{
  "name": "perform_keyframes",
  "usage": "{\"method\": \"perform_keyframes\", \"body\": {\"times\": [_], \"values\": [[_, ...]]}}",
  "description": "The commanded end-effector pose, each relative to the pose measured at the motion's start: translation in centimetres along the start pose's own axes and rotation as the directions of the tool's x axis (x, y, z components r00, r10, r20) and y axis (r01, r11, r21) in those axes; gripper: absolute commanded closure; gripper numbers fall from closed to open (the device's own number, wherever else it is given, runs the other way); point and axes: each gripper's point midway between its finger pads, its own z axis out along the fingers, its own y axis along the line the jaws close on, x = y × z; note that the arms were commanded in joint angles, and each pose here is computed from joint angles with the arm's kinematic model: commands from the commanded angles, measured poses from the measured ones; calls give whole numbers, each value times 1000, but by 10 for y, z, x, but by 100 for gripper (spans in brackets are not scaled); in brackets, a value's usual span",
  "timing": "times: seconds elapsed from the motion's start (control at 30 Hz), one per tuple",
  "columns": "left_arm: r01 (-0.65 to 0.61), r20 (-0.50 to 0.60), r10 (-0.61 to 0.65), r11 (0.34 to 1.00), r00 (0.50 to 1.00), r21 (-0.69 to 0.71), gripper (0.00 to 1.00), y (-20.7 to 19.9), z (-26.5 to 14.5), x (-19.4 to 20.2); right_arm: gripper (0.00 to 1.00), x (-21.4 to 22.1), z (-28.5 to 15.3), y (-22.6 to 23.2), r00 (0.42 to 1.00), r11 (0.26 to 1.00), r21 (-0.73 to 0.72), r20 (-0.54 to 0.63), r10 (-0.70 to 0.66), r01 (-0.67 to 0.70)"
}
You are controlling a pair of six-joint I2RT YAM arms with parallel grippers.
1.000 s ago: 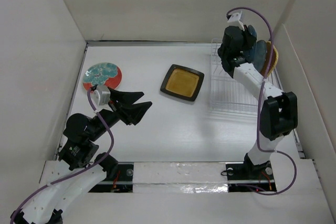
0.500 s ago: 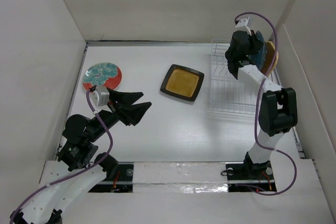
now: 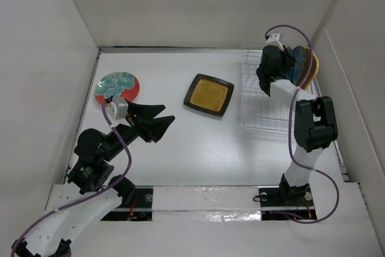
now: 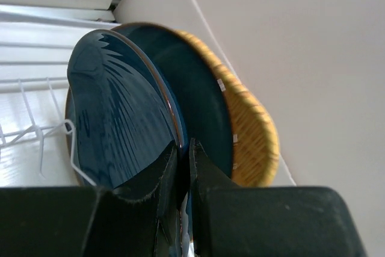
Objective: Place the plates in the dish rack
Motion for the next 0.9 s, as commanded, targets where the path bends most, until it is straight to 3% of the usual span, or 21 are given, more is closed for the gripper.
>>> {"method": "perform_keyframes", "body": {"times": [0.0,0.73,0.8,0.83,0.87], "values": [[-28,48,26,999,999,22,48,-7,2,-19,100,-20,3,-14,983,984,54,75,168,-172],[-18,1,18,1000,1000,-9,47,4,13,-5,100,29,6,19,974,968,112,65,217,-223],[-15,-9,15,1000,1000,-11,47,5,14,-2,90,23,5,15,966,960,107,71,251,-257],[-16,-13,16,1000,1000,-14,48,6,15,-2,77,20,2,18,968,965,90,63,242,-247],[-14,-21,13,1000,1000,-19,48,7,16,1,70,18,1,16,965,962,86,63,255,-259]]}}
